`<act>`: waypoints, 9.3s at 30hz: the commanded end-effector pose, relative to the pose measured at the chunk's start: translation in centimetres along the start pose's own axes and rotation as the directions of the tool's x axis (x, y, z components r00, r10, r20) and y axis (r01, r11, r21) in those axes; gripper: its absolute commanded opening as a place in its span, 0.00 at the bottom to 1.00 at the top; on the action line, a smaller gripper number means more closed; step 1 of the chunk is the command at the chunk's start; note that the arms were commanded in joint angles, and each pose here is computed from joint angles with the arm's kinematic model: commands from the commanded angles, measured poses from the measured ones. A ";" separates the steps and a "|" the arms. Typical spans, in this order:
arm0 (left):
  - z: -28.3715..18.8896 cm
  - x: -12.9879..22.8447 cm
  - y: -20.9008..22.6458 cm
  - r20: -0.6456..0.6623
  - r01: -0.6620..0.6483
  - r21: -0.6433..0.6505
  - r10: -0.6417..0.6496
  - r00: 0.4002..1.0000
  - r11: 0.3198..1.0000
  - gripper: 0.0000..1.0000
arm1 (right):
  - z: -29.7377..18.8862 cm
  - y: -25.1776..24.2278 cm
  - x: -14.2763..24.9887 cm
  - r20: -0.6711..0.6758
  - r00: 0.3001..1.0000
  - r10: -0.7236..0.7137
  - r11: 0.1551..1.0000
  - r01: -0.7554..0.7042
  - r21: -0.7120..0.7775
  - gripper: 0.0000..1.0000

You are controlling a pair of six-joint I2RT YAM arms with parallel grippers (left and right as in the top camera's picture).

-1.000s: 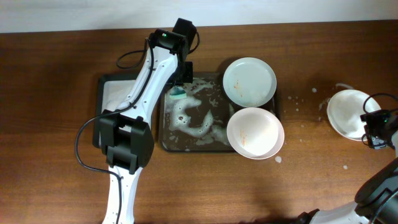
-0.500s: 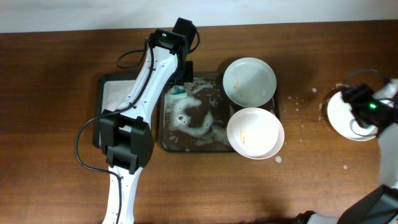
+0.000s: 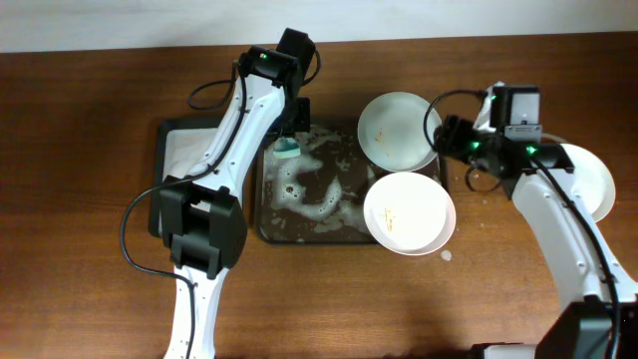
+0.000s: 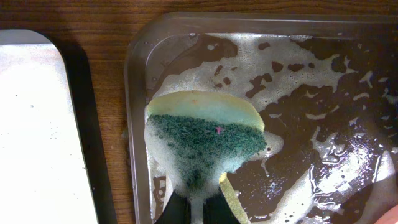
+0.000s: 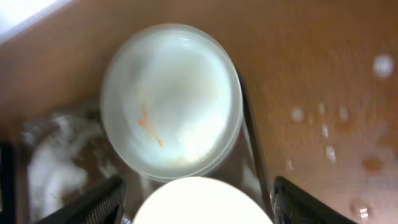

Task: Clean dirty plates on tray and stack at the side
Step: 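Release the bowl and move right gripper to the pink bowl rim, then grasp the pink bowl rim and tilt it up with right gripper, then move the sponge in left gripper into the pink bowl, then scrub inside the pink bowl with the sponge in left gripper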

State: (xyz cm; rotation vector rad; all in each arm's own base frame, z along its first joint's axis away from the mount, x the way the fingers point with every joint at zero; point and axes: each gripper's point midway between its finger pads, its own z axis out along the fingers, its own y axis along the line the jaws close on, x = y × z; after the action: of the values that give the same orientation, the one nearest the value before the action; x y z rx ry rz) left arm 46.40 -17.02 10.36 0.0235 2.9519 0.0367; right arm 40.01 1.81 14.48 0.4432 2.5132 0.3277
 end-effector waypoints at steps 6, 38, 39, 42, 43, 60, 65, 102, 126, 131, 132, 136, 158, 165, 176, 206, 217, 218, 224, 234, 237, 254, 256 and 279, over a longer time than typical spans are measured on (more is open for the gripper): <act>-0.5 -0.2 0.2 0.003 -0.002 0.011 0.002 1.000 1.000 0.01 | -0.5 -2.4 6.4 -0.281 0.956 -0.084 0.991 0.110 0.078 0.74; -0.5 -0.2 0.2 0.004 -0.002 0.011 0.002 1.000 1.000 0.01 | 4.4 -8.6 14.5 -0.404 0.914 -0.045 0.963 0.148 0.227 0.04; -0.5 -0.2 0.2 0.004 -0.002 0.010 0.002 1.000 1.000 0.01 | 4.3 -8.6 14.4 -0.403 0.914 -0.045 0.963 0.148 0.227 0.04; -0.5 -0.2 0.2 0.004 -0.002 0.010 0.002 1.000 1.000 0.01 | 4.0 -8.4 14.1 -0.410 0.911 -0.043 0.962 0.148 0.229 0.04; -0.5 -0.2 0.2 0.004 -0.002 0.010 0.002 1.000 1.000 0.01 | 3.7 -8.3 13.9 -0.415 0.909 -0.041 0.962 0.149 0.230 0.04; -0.5 0.4 1.4 -0.032 0.007 -0.004 -0.007 0.999 1.000 0.01 | 2.1 3.8 13.5 -0.426 0.902 -0.074 0.997 0.074 -0.015 0.04; -0.5 0.9 1.9 -0.095 -0.005 0.116 0.016 0.995 0.993 0.01 | 3.8 7.2 12.1 -0.248 0.969 -0.020 0.998 0.035 0.058 0.04; -1.1 3.4 -0.9 -0.160 -0.117 0.218 0.153 0.975 0.969 0.01 | 11.9 9.8 14.1 -0.326 0.941 -0.090 0.993 0.061 -0.098 0.21; 5.3 7.6 -3.5 -0.250 -0.141 0.261 0.208 0.946 0.955 0.01 | 12.2 9.7 14.9 -0.360 0.929 -0.083 0.993 0.048 -0.106 0.04; 8.0 8.7 -4.0 -0.233 -0.191 0.229 0.244 0.941 0.955 0.01 | 12.2 9.7 14.9 -0.358 0.930 -0.084 0.993 0.048 -0.108 0.04; 8.5 8.9 -3.8 -0.231 -0.198 0.214 0.247 0.941 0.956 0.01 | 12.2 9.7 14.9 -0.358 0.930 -0.084 0.993 0.048 -0.108 0.04; 10.6 9.9 -2.6 -0.231 -0.251 0.128 0.275 0.933 0.959 0.01 | 12.2 9.7 14.9 -0.358 0.930 -0.084 0.993 0.048 -0.108 0.04; 12.7 8.2 1.5 -0.125 -0.349 -0.276 0.326 0.937 0.896 0.01 | 12.2 9.8 14.9 -0.360 0.929 -0.084 0.993 0.047 -0.110 0.04; 12.6 12.4 -0.6 -0.277 -0.541 -0.036 0.512 0.813 0.840 0.00 | 12.2 9.8 14.9 -0.360 0.929 -0.084 0.993 0.047 -0.111 0.04; 11.2 15.9 -7.7 -0.101 -0.646 0.468 0.763 0.639 0.603 0.00 | 12.2 9.8 14.9 -0.360 0.929 -0.084 0.993 0.047 -0.111 0.04; 11.9 8.6 4.0 -0.100 -0.177 -0.399 0.150 0.984 0.900 0.00 | 12.2 9.8 15.0 -0.362 0.928 -0.085 0.992 0.046 -0.113 0.04; 12.1 14.8 -3.5 -0.273 -0.533 0.245 0.585 0.764 0.810 0.00 | 12.1 9.9 15.0 -0.364 0.927 -0.085 0.992 0.045 -0.117 0.04; 11.9 15.2 -4.4 -0.257 -0.529 0.305 0.603 0.755 0.792 0.00 | 12.1 9.9 15.0 -0.364 0.927 -0.085 0.992 0.045 -0.117 0.04; 11.5 15.6 -5.9 -0.209 -0.542 0.402 0.651 0.730 0.737 0.00 | 12.1 9.9 15.0 -0.364 0.927 -0.085 0.992 0.045 -0.117 0.04; 11.6 14.7 -7.0 -0.128 -0.586 0.430 0.688 0.714 0.687 0.00 | 12.1 9.9 15.0 -0.364 0.927 -0.085 0.992 0.045 -0.117 0.04; 12.0 12.9 -7.4 -0.099 -0.525 0.404 0.607 0.789 0.749 0.00 | 12.1 9.9 15.0 -0.364 0.927 -0.085 0.992 0.045 -0.117 0.04; 13.8 5.6 -1.2 0.003 -0.218 -0.078 0.219 0.976 0.973 0.00 | 12.1 9.9 15.1 -0.371 0.925 -0.085 0.992 0.043 -0.121 0.04; 13.6 5.7 0.1 -0.003 -0.176 -0.144 0.178 0.984 0.974 0.00 | 12.1 10.0 15.1 -0.370 0.925 -0.085 0.992 0.043 -0.121 0.04; 11.6 11.7 -8.8 0.044 -0.601 0.484 0.669 0.742 0.636 0.00 | 12.0 10.0 15.2 -0.373 0.923 -0.093 0.991 0.047 -0.129 0.04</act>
State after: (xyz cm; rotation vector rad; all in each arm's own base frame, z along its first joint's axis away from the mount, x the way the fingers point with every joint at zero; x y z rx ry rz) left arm 42.31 -20.53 0.70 0.8491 2.8538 -0.1714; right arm 37.41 18.15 0.80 0.2907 2.8455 0.5768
